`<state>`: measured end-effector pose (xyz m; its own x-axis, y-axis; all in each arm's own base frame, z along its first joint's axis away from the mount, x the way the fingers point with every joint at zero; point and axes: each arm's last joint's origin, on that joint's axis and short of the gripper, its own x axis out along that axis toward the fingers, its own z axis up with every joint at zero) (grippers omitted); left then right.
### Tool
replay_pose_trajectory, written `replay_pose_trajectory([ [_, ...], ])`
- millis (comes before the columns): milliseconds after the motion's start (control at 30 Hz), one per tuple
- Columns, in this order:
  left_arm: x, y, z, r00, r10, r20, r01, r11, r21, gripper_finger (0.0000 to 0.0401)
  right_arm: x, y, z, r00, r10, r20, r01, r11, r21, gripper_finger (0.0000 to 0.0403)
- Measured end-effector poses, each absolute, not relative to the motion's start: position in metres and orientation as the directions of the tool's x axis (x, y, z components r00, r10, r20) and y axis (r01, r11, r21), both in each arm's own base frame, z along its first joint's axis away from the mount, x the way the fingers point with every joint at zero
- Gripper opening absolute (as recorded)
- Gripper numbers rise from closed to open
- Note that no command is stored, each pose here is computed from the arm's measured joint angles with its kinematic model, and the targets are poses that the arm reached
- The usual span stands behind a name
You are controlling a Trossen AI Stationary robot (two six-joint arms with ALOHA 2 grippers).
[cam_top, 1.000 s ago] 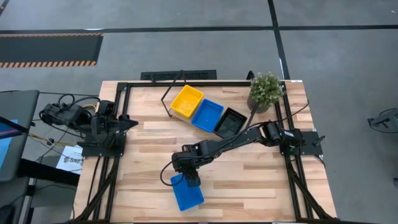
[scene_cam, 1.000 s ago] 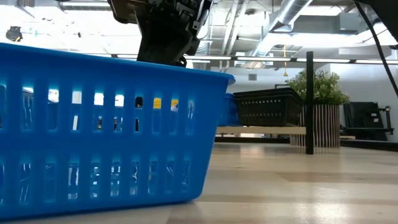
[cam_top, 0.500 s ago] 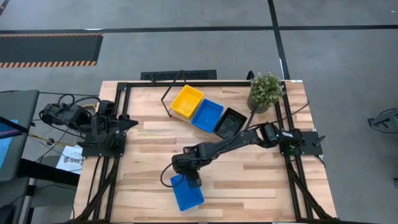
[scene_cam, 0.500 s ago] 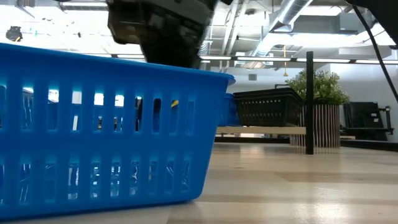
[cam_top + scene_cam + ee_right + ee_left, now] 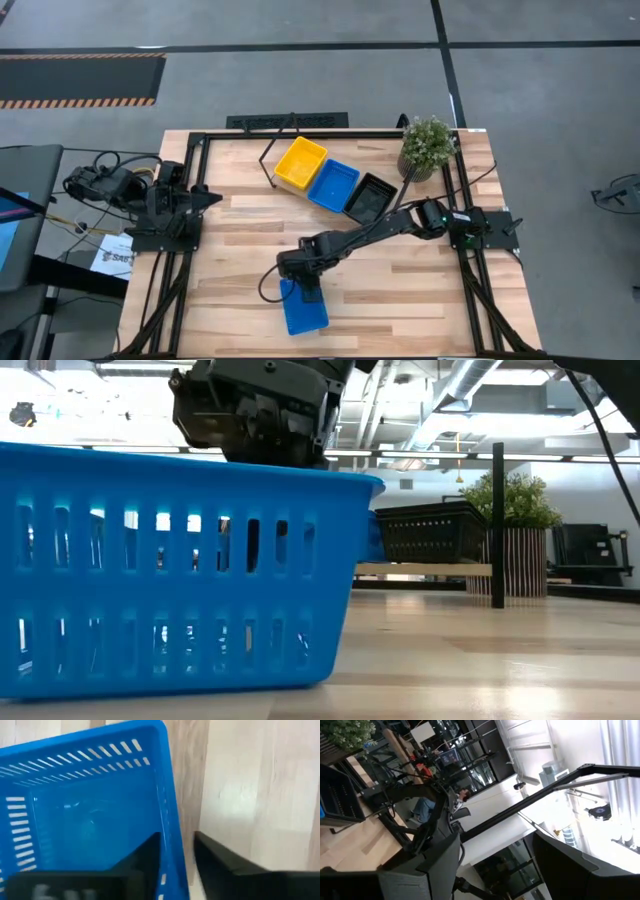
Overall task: Stack baskets on shelf by color
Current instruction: Stack the blue bin on the top of the blue shelf on the bin
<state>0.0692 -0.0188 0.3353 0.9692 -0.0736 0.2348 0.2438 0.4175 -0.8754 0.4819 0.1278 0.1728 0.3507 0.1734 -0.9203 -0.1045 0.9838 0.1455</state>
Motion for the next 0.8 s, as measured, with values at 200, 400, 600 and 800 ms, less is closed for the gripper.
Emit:
replay_pose_trajectory([
  [200, 0.069, -0.018, 0.335, 0.972, -0.044, 0.232, 0.232, 0.371, -0.899, 0.0238, 0.480, 0.127, 0.175, 0.335, 0.171, -0.926, -0.005, 0.984, 0.180, 0.0017],
  [400, 0.069, -0.017, 0.337, 0.969, -0.015, 0.246, 0.235, 0.356, -0.904, 0.0238, 0.477, 0.114, 0.206, 0.401, 0.176, -0.899, 0.060, 0.974, 0.218, 0.0009],
  [600, 0.068, -0.016, 0.342, 0.955, -0.003, 0.296, 0.280, 0.339, -0.898, 0.0238, 0.466, 0.082, 0.265, 0.524, 0.132, -0.841, 0.145, 0.960, 0.241, 0.0006],
  [800, 0.066, -0.015, 0.346, 0.942, 0.022, 0.334, 0.305, 0.358, -0.883, 0.0238, 0.442, 0.024, 0.332, 0.658, -0.018, -0.753, 0.338, 0.900, 0.274, 0.0005],
])
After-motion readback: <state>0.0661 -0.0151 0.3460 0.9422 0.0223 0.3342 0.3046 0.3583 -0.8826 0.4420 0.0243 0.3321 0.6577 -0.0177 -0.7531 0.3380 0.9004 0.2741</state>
